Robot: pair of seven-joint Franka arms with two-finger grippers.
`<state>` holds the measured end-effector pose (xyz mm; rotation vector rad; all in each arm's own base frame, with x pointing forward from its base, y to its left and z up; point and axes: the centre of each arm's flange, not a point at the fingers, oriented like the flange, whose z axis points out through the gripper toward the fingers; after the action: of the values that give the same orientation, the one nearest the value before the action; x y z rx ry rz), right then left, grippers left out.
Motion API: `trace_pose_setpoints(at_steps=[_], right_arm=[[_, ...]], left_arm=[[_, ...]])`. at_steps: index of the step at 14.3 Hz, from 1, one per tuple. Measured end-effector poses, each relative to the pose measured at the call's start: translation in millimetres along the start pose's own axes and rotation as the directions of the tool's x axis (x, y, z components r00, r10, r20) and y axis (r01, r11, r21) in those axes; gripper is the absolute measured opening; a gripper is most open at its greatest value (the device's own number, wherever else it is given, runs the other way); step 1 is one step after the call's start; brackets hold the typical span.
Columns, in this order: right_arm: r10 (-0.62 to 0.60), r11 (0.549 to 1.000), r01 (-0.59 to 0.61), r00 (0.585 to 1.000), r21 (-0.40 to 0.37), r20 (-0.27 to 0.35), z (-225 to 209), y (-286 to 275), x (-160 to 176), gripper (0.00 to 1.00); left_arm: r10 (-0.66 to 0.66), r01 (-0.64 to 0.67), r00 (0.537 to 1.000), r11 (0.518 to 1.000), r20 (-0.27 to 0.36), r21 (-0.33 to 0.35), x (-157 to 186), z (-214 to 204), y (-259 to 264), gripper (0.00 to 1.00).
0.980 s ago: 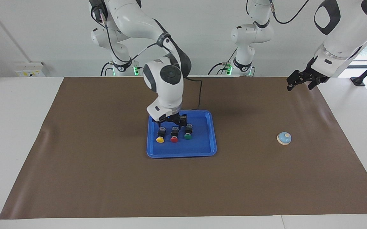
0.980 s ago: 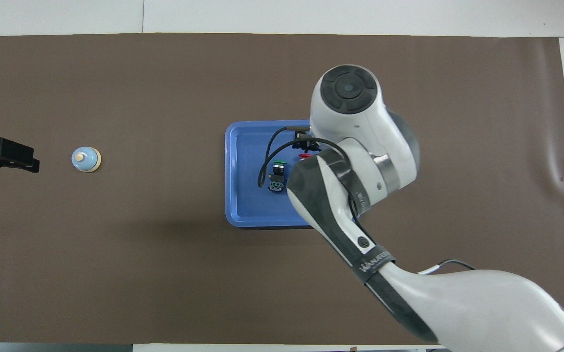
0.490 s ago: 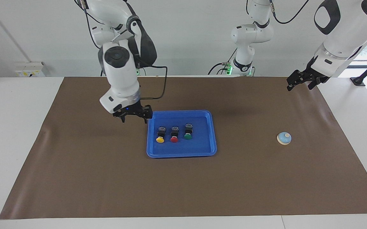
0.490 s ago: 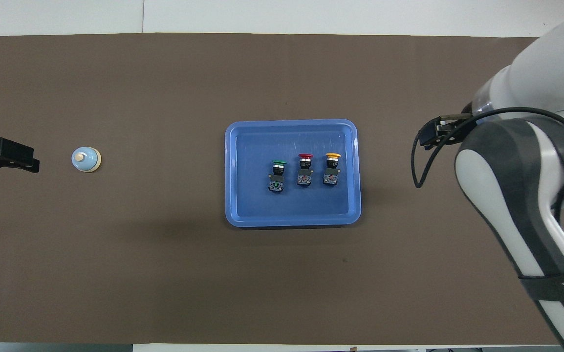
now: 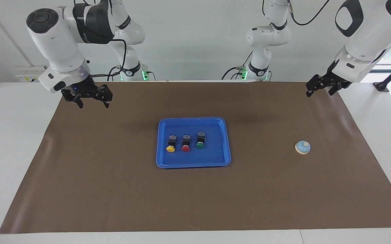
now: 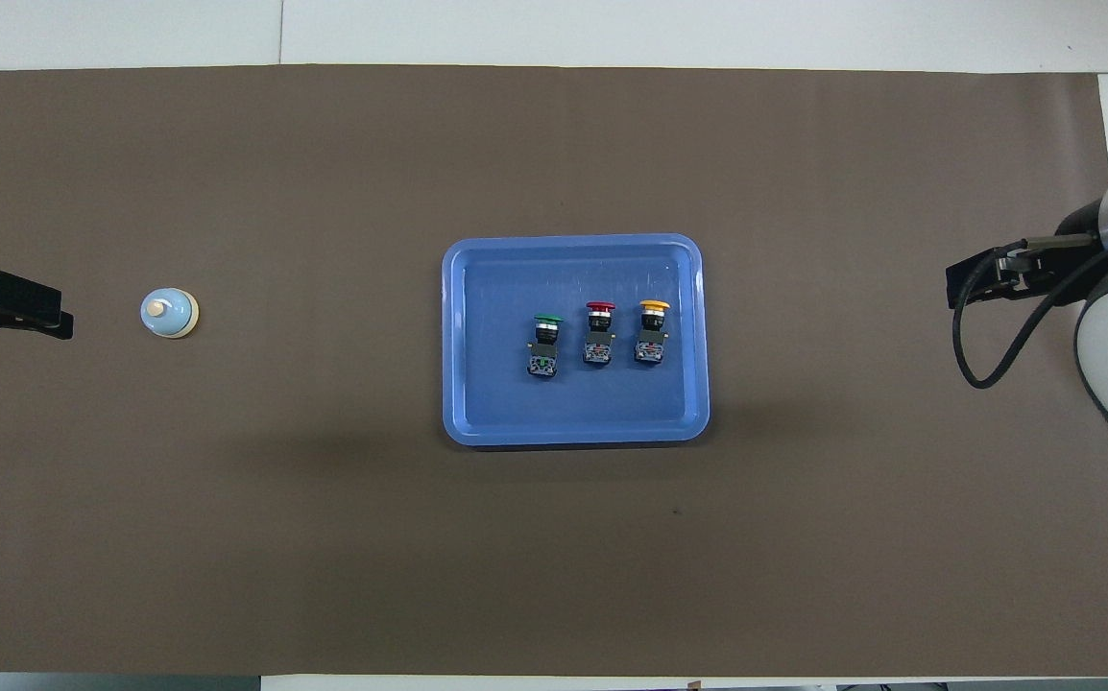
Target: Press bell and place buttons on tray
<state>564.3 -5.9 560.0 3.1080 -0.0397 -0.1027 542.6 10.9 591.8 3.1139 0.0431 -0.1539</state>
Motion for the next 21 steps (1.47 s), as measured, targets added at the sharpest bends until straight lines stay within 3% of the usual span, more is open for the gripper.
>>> trace_pose_setpoints(at_steps=[7,9,11,17,21], right_arm=[[0.02,1.0,-0.02,1.0,0.002,-0.001,-1,12,0,1.0],[0.021,1.0,-0.021,1.0,0.002,-0.005,-3,12,0,1.0],[0.022,1.0,-0.022,1.0,0.002,-0.002,-6,12,-1,1.0],[0.022,1.0,-0.022,1.0,0.002,0.001,-13,13,-3,1.0],[0.022,1.0,-0.022,1.0,0.001,0.003,-13,13,-3,1.0]], left_arm=[[0.016,-0.016,1.0,1.0,0.004,0.002,0,2,8,1.0],[0.013,-0.013,1.0,1.0,0.014,0.001,0,7,7,0.96],[0.005,-0.005,1.0,1.0,0.027,0.001,0,13,2,0.7],[-0.026,0.026,0.999,1.0,0.024,-0.003,14,37,-15,0.03],[0.019,-0.019,0.999,1.0,0.032,0.008,40,71,-19,0.01]])
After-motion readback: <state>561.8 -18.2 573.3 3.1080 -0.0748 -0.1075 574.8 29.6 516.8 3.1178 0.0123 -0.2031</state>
